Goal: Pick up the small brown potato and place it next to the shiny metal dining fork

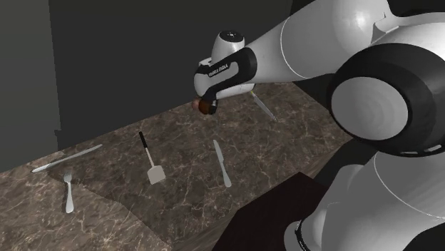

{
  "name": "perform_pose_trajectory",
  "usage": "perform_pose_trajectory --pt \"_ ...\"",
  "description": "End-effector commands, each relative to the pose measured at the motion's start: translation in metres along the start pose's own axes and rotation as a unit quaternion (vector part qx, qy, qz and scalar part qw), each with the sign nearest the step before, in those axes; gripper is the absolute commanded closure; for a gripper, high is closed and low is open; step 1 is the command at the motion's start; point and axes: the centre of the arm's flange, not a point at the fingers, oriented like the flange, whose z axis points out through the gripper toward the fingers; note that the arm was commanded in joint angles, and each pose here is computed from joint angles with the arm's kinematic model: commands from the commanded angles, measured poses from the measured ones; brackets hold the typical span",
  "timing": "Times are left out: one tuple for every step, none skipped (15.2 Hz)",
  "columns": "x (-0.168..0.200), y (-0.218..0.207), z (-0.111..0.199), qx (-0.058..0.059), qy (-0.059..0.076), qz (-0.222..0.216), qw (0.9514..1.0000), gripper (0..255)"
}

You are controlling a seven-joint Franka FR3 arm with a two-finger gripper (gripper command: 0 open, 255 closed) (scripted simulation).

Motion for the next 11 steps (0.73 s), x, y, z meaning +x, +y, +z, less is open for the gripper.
perform_pose_trajectory --pt "0.013 -0.004 -0.002 0.0 0.0 0.0 1.0 255" --pt "0.025 -0.01 0.0 0.0 0.0 0.0 1.0 255" --pt "0.037 -0.015 0.001 0.0 0.0 0.0 1.0 255" --pt "0.049 -0.021 0.003 0.0 0.0 0.0 1.0 255" --pt "0.061 -0.026 0.005 0.0 0.0 0.0 1.0 255" --pt "0.073 -0.031 0.007 0.0 0.0 0.0 1.0 255" --pt "0.085 -0.037 0.008 0.0 0.0 0.0 1.0 255" --pt "0.097 -0.042 0.01 0.0 0.0 0.0 1.0 255" --pt "0.108 -0.047 0.012 0.0 0.0 0.0 1.0 255" --pt "0.12 -0.053 0.014 0.0 0.0 0.0 1.0 255" --pt "0.132 -0.058 0.016 0.0 0.0 0.0 1.0 255"
